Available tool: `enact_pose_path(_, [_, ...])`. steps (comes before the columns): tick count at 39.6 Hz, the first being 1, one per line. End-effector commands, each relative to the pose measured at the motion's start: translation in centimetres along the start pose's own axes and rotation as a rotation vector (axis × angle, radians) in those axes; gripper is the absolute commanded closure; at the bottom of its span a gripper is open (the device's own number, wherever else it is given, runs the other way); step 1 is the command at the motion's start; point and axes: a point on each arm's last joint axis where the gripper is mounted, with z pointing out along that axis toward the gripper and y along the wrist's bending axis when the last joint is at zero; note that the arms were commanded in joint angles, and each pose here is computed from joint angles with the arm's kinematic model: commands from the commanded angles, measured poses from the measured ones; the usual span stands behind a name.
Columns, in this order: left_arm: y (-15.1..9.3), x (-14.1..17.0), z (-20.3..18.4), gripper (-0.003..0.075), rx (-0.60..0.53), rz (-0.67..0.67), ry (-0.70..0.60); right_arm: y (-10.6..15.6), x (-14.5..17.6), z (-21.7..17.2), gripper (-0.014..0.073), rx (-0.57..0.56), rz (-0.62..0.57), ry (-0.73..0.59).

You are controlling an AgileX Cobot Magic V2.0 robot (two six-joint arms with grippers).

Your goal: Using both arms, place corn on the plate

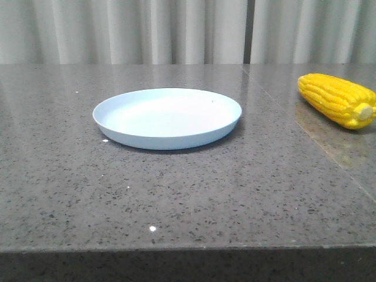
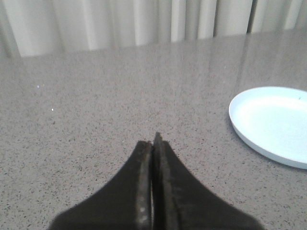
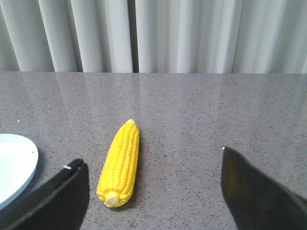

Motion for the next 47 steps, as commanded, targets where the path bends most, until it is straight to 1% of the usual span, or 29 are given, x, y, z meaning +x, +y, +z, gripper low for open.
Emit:
enact_pose_path(1, [0.0,-1.0,-1.4,0.0741,0.023,0.003,-0.165,0.1,-1.7,-0.1,0.0004,-0.004,-0.003,-0.096])
enact_pose_path(4, [0.1,-1.1,-2.3,0.0741,0.021,-0.003,-0.214,0.1,-1.7,-0.1,0.0004,-0.004,-0.003,-0.096])
enact_pose_path(7, [0.1,-1.1,-2.7,0.0741,0.019,-0.006,-0.234,0.1,-1.7,-0.1,0.0004,-0.004,-0.003,-0.096])
enact_pose_path(47, [0.2,-1.1,-2.8,0.0741,0.019,-0.006,-0.234,0.1,-1.8,-0.2,0.0004,-0.003,-0.003,-0.105])
